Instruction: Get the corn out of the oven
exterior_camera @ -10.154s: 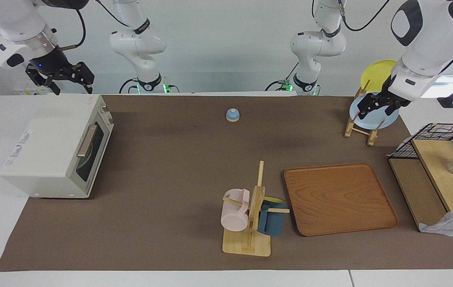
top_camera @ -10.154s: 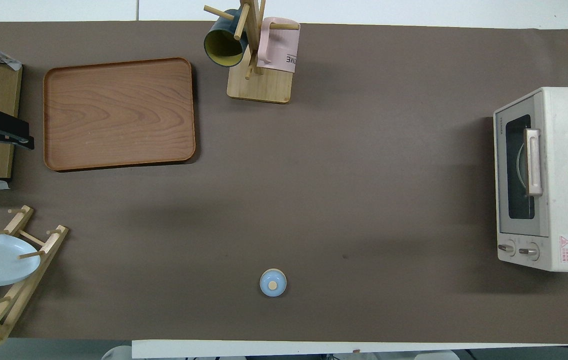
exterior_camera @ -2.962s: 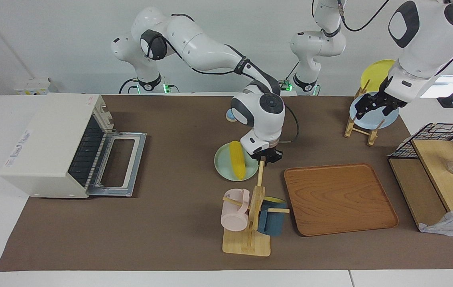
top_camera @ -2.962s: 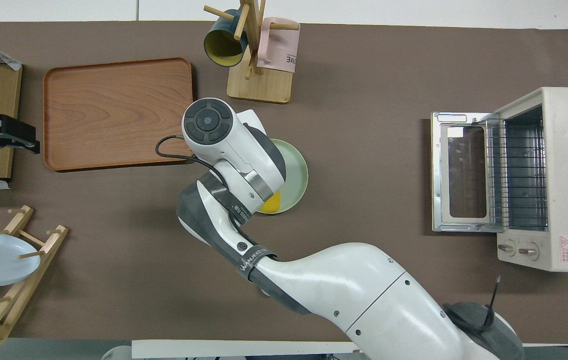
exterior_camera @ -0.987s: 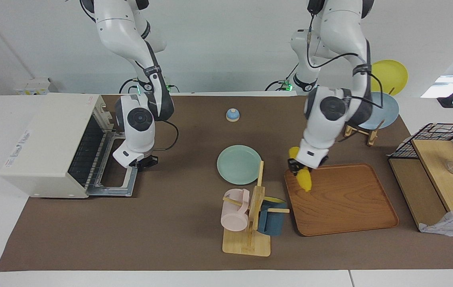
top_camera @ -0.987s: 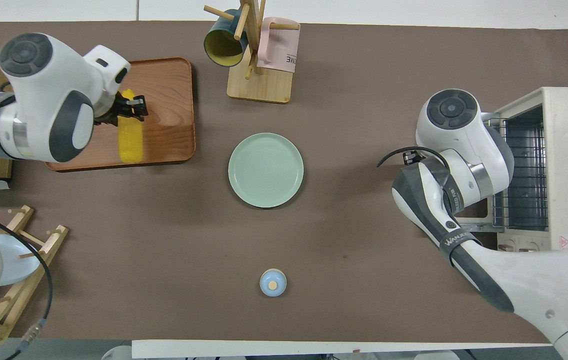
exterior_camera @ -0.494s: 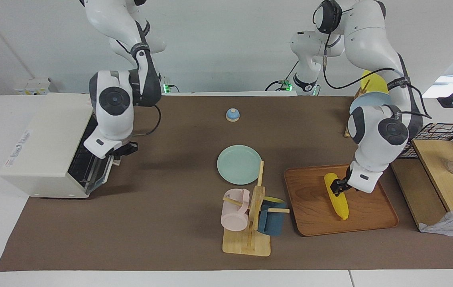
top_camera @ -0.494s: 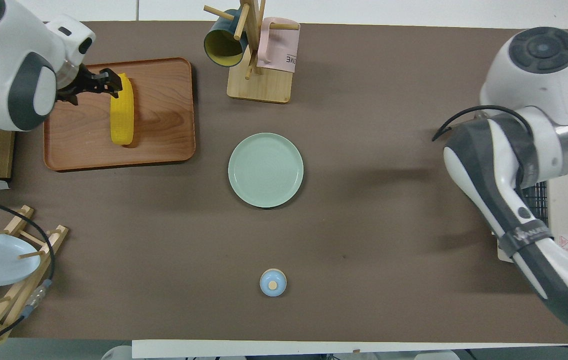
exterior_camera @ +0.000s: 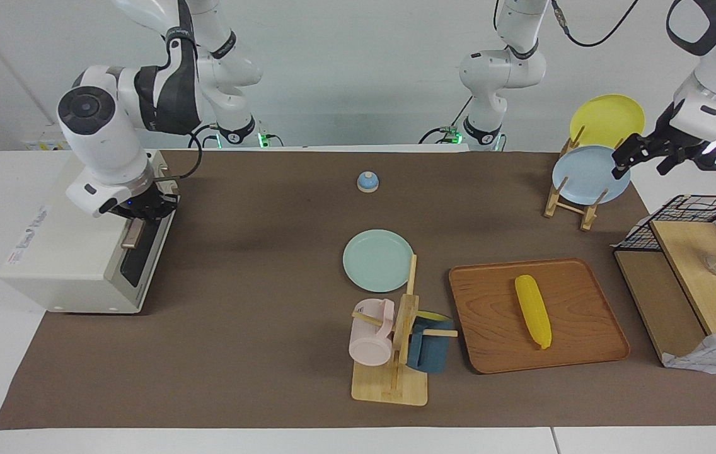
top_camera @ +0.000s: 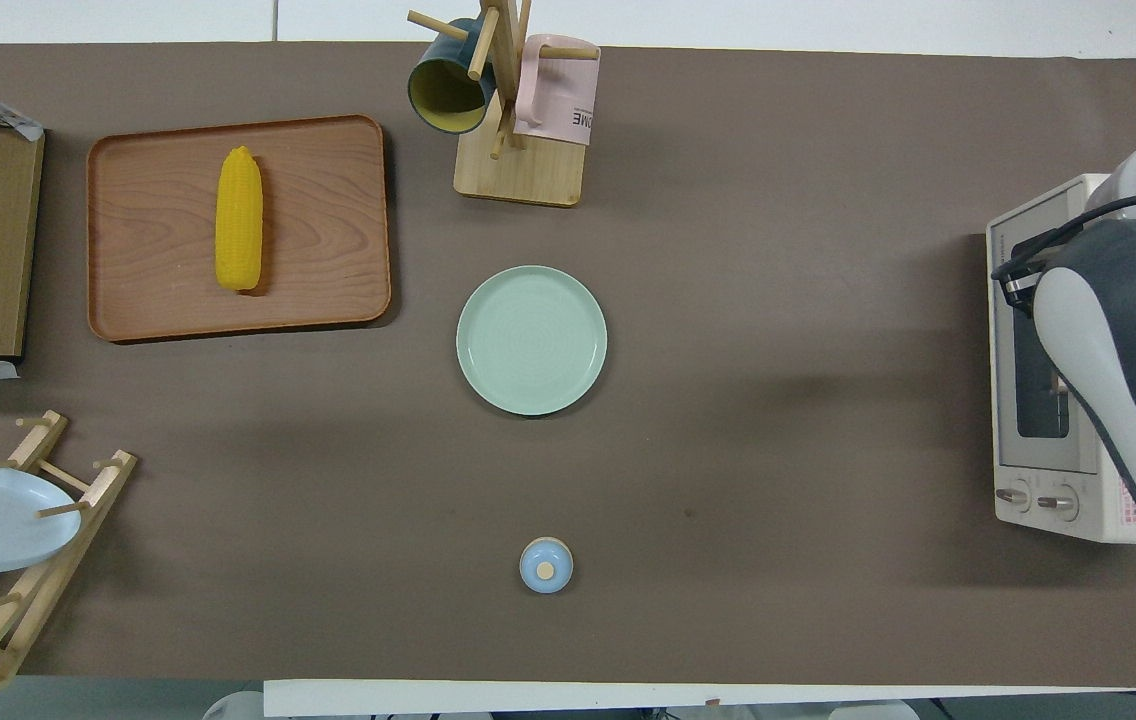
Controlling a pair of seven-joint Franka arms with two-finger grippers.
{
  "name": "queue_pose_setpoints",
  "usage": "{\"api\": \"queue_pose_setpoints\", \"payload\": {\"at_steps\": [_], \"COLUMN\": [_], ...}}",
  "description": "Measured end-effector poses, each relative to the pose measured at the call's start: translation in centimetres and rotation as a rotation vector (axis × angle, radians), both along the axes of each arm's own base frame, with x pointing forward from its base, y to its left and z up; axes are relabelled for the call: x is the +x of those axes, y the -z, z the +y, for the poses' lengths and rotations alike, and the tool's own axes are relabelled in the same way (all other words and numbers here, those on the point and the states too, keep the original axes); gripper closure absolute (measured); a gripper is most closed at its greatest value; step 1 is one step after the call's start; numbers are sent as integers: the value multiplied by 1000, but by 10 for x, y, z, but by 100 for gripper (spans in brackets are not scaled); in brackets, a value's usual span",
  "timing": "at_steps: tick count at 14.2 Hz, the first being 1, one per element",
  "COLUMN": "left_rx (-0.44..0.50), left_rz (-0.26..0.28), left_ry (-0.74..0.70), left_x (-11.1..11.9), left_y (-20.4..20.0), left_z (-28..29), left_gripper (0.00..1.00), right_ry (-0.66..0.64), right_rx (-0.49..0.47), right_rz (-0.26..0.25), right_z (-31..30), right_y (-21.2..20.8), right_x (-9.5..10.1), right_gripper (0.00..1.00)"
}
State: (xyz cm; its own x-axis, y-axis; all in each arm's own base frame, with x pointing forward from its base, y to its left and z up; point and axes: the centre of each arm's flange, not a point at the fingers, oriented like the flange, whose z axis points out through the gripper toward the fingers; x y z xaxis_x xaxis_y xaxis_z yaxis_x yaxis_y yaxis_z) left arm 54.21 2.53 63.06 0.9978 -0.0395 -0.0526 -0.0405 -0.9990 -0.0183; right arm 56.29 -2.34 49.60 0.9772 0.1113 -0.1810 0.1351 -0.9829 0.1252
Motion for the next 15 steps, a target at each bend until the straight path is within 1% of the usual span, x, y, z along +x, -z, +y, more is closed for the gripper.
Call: {"api": "queue_pose_setpoints", "payload": {"at_steps": [1, 2, 3, 4, 5, 7, 8, 10, 12, 15], "left_rx": [-2, -3, -3, -2, -2, -2, -2, -3, -3, -3], "left_rz": [9, 19, 26, 30, 32, 32, 31, 30, 29, 29], "left_ry": [8, 16, 24, 31, 36, 40, 41, 46, 52, 54], "left_x": [0, 2, 4, 6, 6, 6, 6, 6, 5, 5], "left_y": [4, 9, 13, 15, 16, 16, 16, 15, 15, 14], "left_z": [-4, -9, -14, -18, -20, -22, -23, -26, -29, -30], "left_gripper": [0, 0, 0, 0, 0, 0, 0, 0, 0, 0], "right_ry": [19, 35, 45, 53, 61, 97, 126, 156, 156, 126], "right_rx": [39, 73, 98, 113, 129, 140, 141, 146, 146, 143], "right_rz": [-5, -14, -26, -32, -34, -43, -51, -52, -58, -65], "right_z": [1, 1, 2, 2, 1, -16, -32, -54, -54, -39], "right_y": [-11, -23, -39, -56, -75, -109, -122, -135, -142, -148], "right_x": [-5, -9, -13, -16, -19, -27, -31, -39, -40, -38], "right_gripper": [78, 65, 56, 56, 53, 32, 19, 1, 0, 0]}}
